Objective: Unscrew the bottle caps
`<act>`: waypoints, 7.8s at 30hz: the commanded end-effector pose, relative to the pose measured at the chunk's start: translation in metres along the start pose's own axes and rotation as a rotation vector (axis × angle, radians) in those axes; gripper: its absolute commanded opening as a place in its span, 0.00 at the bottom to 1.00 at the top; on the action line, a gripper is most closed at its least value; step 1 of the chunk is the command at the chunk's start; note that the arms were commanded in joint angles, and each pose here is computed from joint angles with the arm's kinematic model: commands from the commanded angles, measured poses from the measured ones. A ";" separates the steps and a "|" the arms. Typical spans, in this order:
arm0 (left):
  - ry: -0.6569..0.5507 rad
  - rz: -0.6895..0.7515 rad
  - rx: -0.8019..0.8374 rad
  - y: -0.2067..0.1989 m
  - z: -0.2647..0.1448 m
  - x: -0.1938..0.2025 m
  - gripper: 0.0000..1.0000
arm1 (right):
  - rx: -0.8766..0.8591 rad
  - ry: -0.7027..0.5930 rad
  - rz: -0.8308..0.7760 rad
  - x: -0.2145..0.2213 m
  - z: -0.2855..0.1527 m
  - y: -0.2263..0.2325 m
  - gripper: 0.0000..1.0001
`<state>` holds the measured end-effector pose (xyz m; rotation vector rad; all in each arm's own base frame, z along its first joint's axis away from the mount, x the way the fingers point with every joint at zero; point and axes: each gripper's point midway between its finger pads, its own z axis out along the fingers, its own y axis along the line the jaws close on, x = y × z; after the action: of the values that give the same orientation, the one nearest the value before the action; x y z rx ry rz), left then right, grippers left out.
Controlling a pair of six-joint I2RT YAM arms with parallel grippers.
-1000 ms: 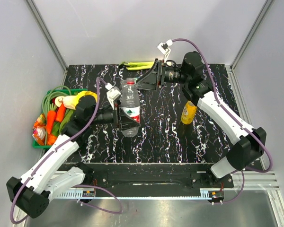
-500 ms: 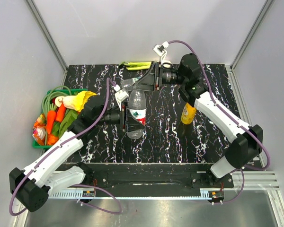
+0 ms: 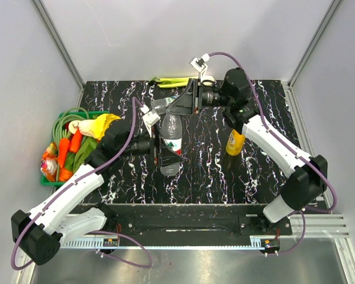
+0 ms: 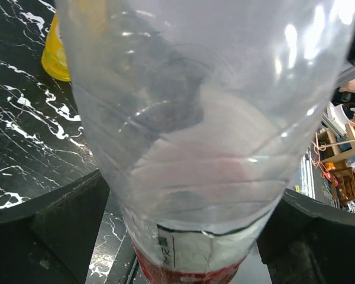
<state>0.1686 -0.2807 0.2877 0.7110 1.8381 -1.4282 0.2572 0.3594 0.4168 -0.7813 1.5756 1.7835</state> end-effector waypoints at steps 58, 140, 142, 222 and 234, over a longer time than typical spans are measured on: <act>-0.480 0.292 -0.593 0.010 -0.132 -0.093 0.99 | 0.414 -0.257 -0.922 0.032 0.120 -0.160 0.00; -0.328 0.124 -0.636 0.059 -0.109 -0.035 0.99 | 0.866 -0.283 -0.652 -0.027 -0.050 -0.070 1.00; -0.315 0.115 -0.631 0.060 -0.107 -0.031 0.99 | 0.910 -0.327 -0.598 -0.032 -0.075 -0.071 1.00; -0.162 0.141 -0.442 0.062 -0.065 -0.018 0.99 | 0.564 0.012 0.009 0.033 -0.103 -0.099 0.35; -0.117 0.179 -0.171 0.028 -0.038 -0.022 0.99 | 0.257 0.133 0.036 0.054 -0.028 -0.048 0.34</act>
<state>0.2059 -0.2189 0.2459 0.5414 1.9436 -1.0229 0.2797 0.3224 0.3046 -0.6805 1.9940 1.3811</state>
